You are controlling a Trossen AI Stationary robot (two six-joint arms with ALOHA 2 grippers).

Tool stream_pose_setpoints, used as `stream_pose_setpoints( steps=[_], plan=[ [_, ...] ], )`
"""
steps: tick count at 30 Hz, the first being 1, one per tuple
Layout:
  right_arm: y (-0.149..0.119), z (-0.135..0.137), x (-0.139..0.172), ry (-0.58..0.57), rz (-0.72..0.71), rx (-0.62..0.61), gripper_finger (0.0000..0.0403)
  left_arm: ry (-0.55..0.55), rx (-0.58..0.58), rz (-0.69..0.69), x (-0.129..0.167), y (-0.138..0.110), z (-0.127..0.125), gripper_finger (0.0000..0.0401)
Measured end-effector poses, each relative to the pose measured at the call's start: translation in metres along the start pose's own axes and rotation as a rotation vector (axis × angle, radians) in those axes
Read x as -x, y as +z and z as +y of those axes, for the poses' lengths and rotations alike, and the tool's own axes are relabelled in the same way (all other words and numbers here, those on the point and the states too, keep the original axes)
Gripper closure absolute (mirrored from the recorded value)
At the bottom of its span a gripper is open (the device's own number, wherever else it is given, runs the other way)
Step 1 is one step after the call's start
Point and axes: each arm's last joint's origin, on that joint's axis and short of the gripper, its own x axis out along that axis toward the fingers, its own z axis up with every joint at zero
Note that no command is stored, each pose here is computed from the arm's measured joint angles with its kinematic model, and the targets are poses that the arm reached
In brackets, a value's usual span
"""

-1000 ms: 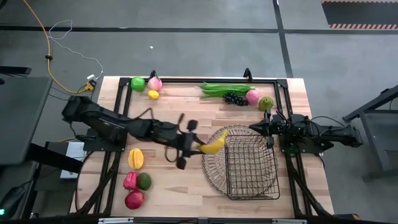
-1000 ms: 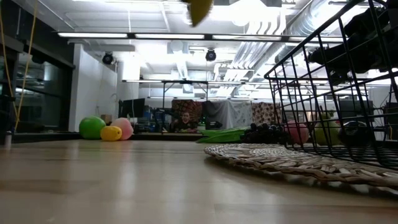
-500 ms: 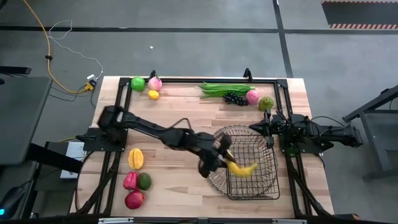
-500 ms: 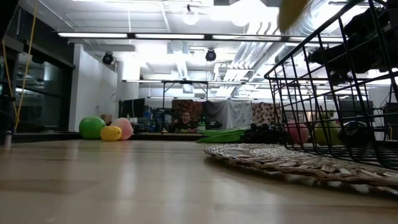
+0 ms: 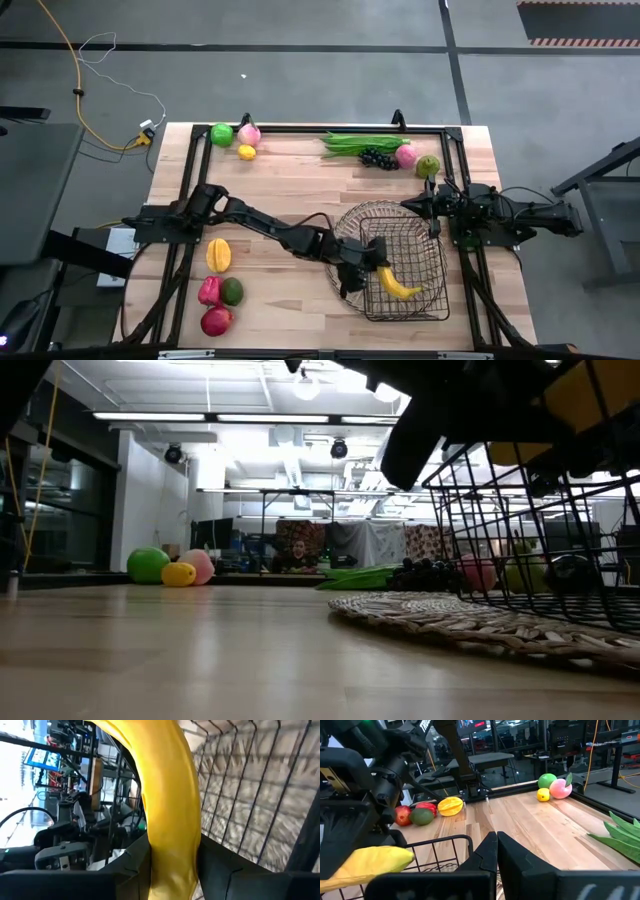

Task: Build produce basket
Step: Put the banana into the wire basket

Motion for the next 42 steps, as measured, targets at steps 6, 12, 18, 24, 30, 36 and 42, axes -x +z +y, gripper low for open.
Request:
stream_pose_setpoints(
  steps=[6,12,18,24,30,36,42],
  plan=[
    [0.000,0.000,0.000,0.000,0.000,0.000,0.0402,0.020,-0.012,0.014,0.003,0.005,0.002,0.0288],
    [0.000,0.000,0.000,0.000,0.000,0.000,0.0402,0.021,-0.014,0.054,0.003,0.004,0.001,0.0281],
    [0.000,0.000,0.000,0.000,0.000,0.000,0.0402,0.030,-0.017,0.095,0.004,0.005,0.001,0.0249],
    [0.000,0.000,0.000,0.000,0.000,0.000,0.0402,0.031,-0.020,0.144,0.006,0.007,-0.001,0.0218],
    [0.000,0.000,0.000,0.000,0.000,0.000,0.0402,0.037,0.001,0.139,0.012,0.011,0.004,0.0206],
    [0.000,0.000,0.000,0.000,0.000,0.000,0.0402,0.060,0.035,0.133,0.024,0.017,0.014,0.0205],
    [0.000,0.000,0.000,0.000,0.000,0.000,0.0402,0.166,0.037,0.241,0.048,0.019,0.038,0.0205]
  ],
)
